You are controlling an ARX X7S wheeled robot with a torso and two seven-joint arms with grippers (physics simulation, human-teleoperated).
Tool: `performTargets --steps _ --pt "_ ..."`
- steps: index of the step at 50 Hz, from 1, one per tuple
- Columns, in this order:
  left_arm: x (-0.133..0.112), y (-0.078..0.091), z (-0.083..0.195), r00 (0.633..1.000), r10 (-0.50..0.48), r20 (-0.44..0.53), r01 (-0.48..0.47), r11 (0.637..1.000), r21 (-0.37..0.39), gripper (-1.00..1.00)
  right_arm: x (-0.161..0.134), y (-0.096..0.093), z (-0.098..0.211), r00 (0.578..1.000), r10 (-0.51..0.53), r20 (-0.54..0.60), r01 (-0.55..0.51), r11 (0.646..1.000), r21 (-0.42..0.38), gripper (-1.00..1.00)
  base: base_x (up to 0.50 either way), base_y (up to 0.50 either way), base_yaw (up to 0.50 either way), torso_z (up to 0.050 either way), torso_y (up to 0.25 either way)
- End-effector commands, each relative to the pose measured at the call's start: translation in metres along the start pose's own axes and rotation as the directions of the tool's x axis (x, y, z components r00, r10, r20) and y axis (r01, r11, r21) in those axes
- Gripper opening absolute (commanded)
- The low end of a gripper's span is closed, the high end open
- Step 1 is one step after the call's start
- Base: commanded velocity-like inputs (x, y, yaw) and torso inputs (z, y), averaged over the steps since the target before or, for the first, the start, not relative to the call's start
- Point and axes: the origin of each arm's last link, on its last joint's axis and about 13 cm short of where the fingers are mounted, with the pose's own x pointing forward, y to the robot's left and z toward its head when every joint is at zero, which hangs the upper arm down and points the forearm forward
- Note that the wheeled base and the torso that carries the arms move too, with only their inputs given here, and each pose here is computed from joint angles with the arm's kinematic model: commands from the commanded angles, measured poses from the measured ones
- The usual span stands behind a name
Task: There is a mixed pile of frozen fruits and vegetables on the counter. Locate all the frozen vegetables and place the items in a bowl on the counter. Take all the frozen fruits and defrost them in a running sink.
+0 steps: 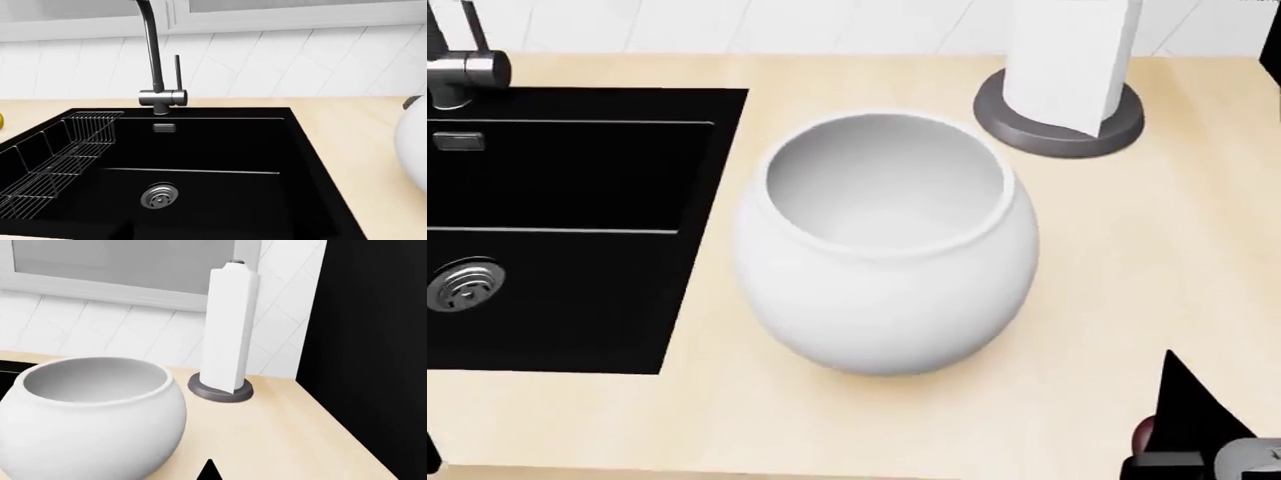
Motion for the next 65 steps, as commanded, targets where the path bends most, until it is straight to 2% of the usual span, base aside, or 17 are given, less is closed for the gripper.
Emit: performTargets --steps 1,22,65 --pt "0.0002 0.0027 0.0018 1.000 0.014 0.025 -0.013 1.000 -0.025 1.00 0.0035 -0.0019 0.0001 1.000 -0.004 0.017 0.004 1.000 0.009 -1.00 -0.06 0.50 0.00 0.000 0.000" --pt "0.0006 0.0024 0.0013 1.000 0.016 0.027 -0.015 1.000 -0.021 1.00 0.0040 -0.0036 -0.0010 0.999 -0.043 0.034 0.043 0.999 -0.004 -1.00 0.03 0.50 0.00 0.000 0.000" --pt "-0.0003 0.0018 0.0027 0.999 0.013 0.035 -0.012 1.000 -0.021 1.00 0.0046 -0.0019 -0.0001 0.998 -0.051 0.037 0.052 0.998 -0.028 -1.00 0.19 0.50 0.00 0.000 0.000"
